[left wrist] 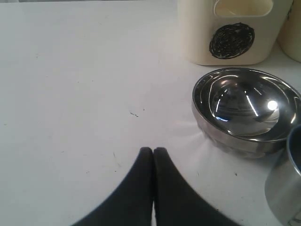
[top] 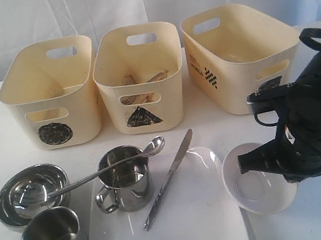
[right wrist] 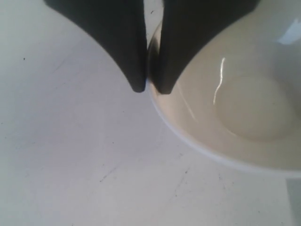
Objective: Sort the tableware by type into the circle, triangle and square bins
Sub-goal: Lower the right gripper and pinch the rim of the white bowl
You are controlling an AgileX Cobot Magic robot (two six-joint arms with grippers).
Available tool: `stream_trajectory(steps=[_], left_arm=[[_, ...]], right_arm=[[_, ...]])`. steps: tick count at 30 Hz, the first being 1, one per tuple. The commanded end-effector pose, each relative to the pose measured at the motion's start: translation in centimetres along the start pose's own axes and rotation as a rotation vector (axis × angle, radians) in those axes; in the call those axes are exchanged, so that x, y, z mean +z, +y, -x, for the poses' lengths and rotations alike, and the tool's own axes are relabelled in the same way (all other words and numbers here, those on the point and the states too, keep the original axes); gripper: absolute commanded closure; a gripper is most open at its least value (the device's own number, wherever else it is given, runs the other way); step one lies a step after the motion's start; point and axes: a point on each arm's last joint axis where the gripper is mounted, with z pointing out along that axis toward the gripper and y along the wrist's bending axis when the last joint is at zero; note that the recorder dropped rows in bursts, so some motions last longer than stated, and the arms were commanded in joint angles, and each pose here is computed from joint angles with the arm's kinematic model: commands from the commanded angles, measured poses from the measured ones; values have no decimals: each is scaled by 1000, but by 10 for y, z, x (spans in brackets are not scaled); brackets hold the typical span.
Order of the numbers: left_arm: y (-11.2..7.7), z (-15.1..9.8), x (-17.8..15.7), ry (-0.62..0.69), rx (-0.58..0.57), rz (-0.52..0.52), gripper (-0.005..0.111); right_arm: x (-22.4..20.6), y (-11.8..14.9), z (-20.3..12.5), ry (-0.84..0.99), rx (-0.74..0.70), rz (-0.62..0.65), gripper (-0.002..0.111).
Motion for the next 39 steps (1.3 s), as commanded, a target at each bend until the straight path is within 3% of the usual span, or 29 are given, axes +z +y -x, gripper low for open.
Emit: stream_trajectory(steps=[1,13,20,22,25,26,33,39], left_arm=[[0,1,0,-9,-6,-6,107],[0,1,0,-9,-6,-6,107],[0,1,0,-9,-6,-6,107],[0,1,0,-9,-6,-6,107],[0,1,0,-9,-6,-6,107],[0,1,0,-9,-6,-6,107],[0,1,0,-9,-6,-6,107],[0,1,0,-9,-6,-6,107]], right_arm=[[-1,0,2,-17,9,14,108],[-3,-8,-7,82,-21,-76,108],[-4,-6,-5,59,-21,-48,108],[-6,-4,-4,63,-28,-28,105],[-10,-1,1,55,-34,-13,85],[-10,-1,1,60,-34,-18,83],[-9,3,4,25,-18,26,82],[10,5,1,98,-39,-14,82]])
